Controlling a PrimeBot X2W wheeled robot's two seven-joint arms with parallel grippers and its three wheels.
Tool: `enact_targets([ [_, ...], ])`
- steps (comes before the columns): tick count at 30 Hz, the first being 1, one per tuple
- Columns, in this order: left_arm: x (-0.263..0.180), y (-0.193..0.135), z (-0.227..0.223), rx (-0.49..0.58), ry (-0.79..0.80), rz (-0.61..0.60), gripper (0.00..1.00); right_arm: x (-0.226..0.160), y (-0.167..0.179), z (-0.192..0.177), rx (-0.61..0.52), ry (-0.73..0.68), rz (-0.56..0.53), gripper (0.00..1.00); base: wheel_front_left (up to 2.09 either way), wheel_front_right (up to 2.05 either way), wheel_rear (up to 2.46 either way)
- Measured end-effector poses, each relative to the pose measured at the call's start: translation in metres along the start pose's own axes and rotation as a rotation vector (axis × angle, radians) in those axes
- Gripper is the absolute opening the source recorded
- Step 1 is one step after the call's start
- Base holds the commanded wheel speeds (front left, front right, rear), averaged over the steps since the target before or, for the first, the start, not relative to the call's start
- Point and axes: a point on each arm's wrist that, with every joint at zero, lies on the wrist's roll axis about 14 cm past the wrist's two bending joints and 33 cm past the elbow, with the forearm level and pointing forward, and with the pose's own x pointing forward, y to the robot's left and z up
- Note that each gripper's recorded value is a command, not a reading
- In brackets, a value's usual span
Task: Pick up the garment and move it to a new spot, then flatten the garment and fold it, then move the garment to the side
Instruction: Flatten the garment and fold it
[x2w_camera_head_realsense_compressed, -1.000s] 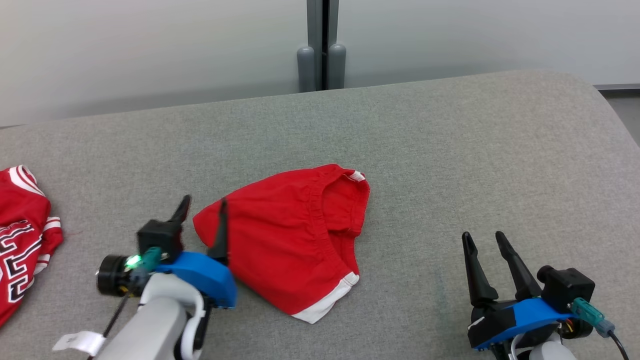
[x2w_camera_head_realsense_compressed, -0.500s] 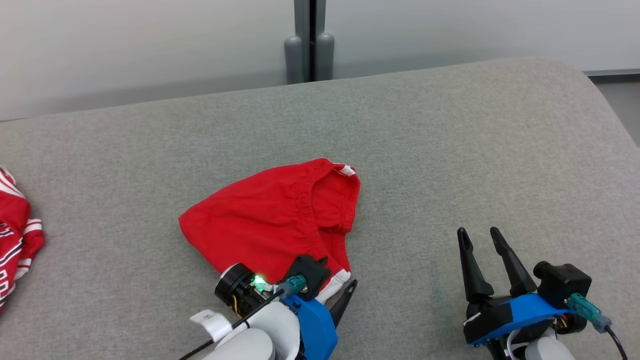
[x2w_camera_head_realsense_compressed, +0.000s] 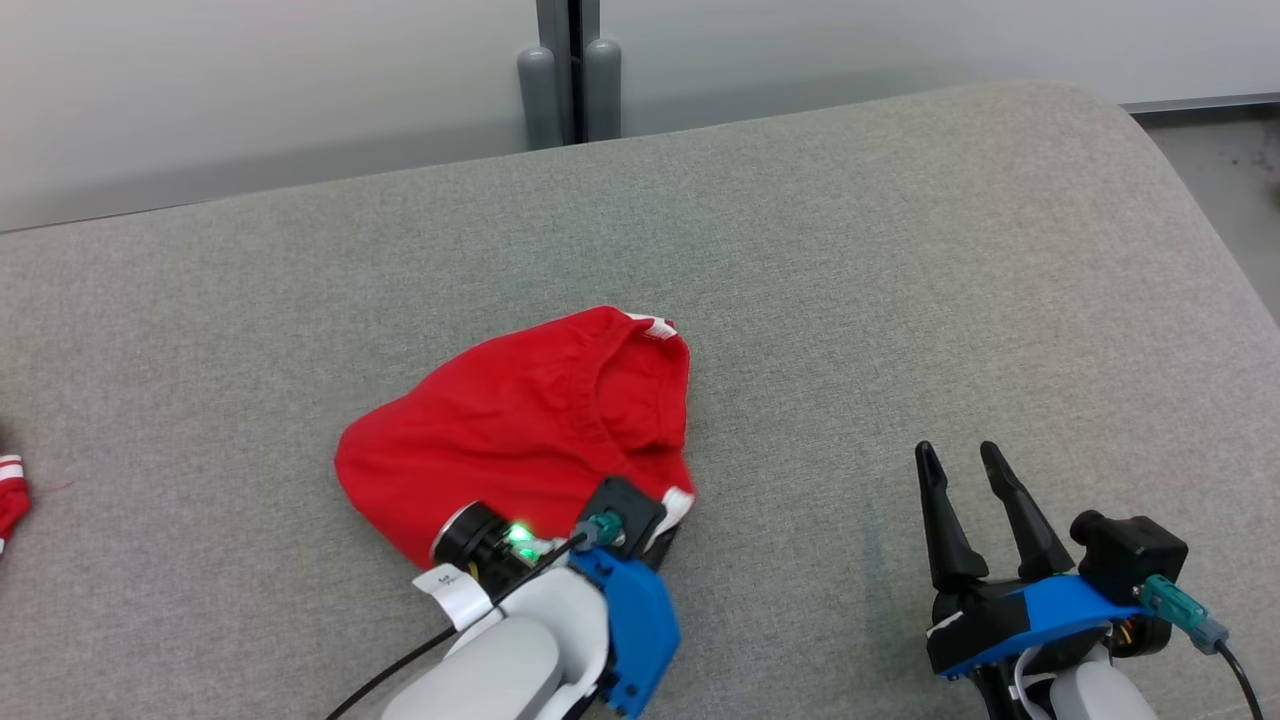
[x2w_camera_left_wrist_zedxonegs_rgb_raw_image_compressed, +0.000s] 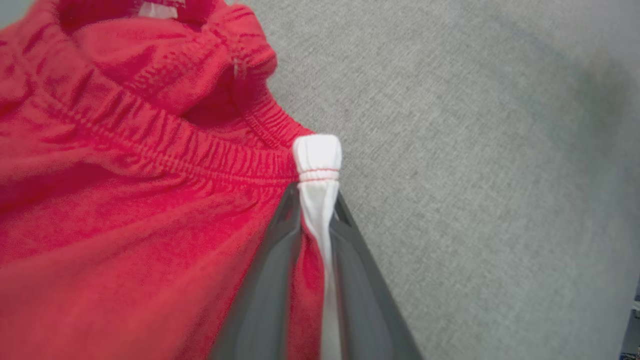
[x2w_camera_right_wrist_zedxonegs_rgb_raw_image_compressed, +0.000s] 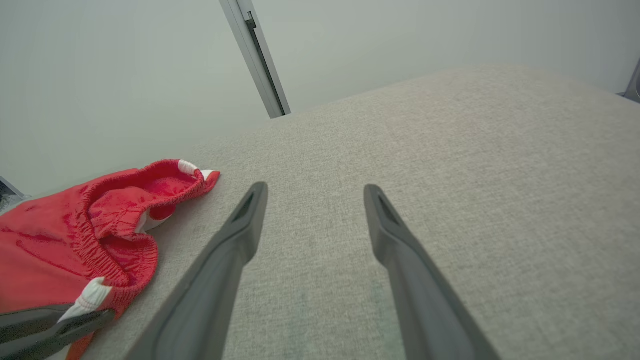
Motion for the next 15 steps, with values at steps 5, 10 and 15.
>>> enact_targets([
  [5, 0.000, -0.021, 0.077, -0.059, -0.275, -0.086, 0.00, 0.000, -0.002, 0.002, 0.003, -0.005, -0.005, 1.00, 0.00, 0.00, 0.00],
  [10, -0.030, -0.035, 0.180, -0.121, -0.642, -0.190, 0.00, -0.001, 0.001, 0.005, 0.003, -0.014, 0.002, 1.00, 0.00, 0.00, 0.00],
  [15, -0.087, -0.032, 0.262, -0.182, -0.990, -0.248, 0.00, -0.004, 0.004, 0.007, 0.001, -0.020, 0.011, 1.00, 0.00, 0.00, 0.00],
])
